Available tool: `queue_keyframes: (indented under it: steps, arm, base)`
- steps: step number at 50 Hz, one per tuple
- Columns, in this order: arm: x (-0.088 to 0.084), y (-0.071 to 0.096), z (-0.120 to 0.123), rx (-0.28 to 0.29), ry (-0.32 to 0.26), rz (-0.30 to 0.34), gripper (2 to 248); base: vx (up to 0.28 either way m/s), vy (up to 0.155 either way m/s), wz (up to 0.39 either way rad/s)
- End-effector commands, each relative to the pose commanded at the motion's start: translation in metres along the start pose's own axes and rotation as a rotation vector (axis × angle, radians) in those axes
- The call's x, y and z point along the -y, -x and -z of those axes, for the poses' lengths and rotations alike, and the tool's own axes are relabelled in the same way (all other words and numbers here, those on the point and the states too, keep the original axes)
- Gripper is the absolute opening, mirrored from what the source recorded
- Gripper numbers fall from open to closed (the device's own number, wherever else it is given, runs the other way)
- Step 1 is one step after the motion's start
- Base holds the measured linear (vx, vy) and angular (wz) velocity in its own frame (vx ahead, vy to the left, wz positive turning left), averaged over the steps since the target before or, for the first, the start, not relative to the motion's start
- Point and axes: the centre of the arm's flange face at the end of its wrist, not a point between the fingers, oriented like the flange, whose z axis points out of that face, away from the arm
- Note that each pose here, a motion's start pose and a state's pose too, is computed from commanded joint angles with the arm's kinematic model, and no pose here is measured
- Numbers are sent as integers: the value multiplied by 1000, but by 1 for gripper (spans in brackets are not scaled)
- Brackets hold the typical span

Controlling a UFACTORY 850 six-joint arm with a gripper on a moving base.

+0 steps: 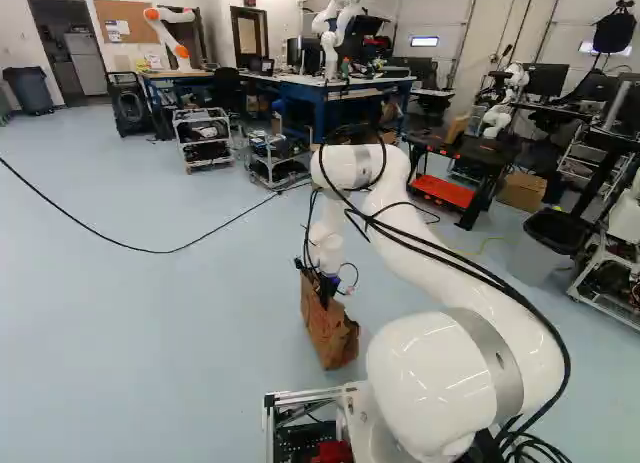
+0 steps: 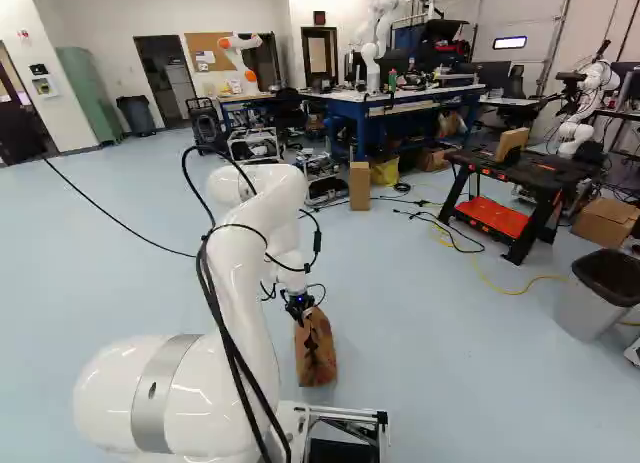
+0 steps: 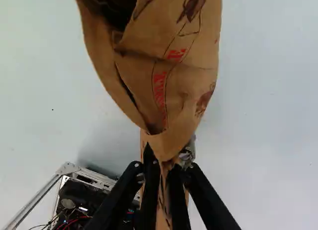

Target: Pick up the grocery bag from the ground

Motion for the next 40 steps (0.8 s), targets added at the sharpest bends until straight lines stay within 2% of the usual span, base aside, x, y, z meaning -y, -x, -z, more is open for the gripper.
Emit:
queue_keyframes:
  steps: [40]
  arm:
    - [1,4,61,-26,10,0,22]
  base:
    - [0,0,0]
